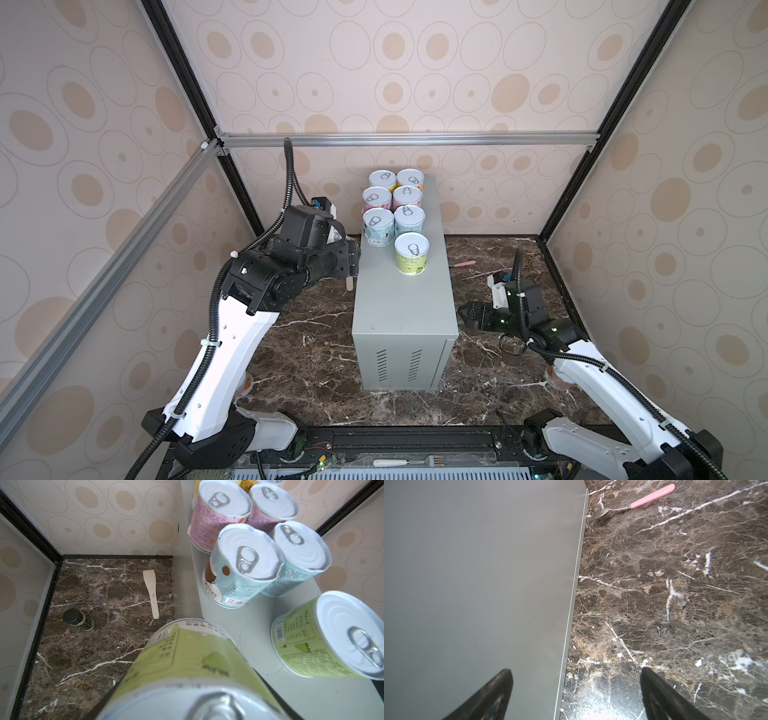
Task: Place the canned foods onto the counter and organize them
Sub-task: 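Carry the second green can with the left gripper over the cabinet toward the cluster, then lower the green can before the cluster and open the left gripper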
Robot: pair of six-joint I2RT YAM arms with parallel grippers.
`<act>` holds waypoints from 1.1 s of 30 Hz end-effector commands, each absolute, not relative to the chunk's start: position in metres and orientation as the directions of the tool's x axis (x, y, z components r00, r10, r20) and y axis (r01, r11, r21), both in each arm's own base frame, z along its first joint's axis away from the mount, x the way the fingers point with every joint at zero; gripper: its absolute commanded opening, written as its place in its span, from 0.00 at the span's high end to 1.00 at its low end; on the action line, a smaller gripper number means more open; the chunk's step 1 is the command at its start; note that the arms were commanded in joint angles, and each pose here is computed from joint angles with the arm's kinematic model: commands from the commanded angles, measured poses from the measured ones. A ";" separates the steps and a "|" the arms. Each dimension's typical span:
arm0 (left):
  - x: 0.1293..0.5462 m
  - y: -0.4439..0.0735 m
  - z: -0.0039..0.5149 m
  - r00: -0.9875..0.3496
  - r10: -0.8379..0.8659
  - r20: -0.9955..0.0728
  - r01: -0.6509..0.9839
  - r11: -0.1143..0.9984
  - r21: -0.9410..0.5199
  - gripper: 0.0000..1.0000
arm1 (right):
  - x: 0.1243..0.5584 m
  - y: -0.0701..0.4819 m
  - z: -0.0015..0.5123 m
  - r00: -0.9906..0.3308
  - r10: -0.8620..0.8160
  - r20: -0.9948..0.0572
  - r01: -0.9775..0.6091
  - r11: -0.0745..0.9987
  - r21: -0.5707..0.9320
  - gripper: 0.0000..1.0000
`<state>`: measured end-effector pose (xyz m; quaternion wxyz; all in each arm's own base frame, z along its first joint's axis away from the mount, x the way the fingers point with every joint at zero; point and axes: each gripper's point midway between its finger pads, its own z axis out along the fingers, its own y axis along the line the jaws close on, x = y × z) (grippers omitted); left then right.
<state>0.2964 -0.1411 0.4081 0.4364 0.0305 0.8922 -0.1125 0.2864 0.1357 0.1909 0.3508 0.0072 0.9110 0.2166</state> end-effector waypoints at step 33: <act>0.315 -0.202 0.405 -0.611 0.097 -0.786 0.269 0.959 -0.091 0.27 | 0.288 0.132 0.168 -0.741 0.134 -0.658 -0.148 0.923 0.355 0.02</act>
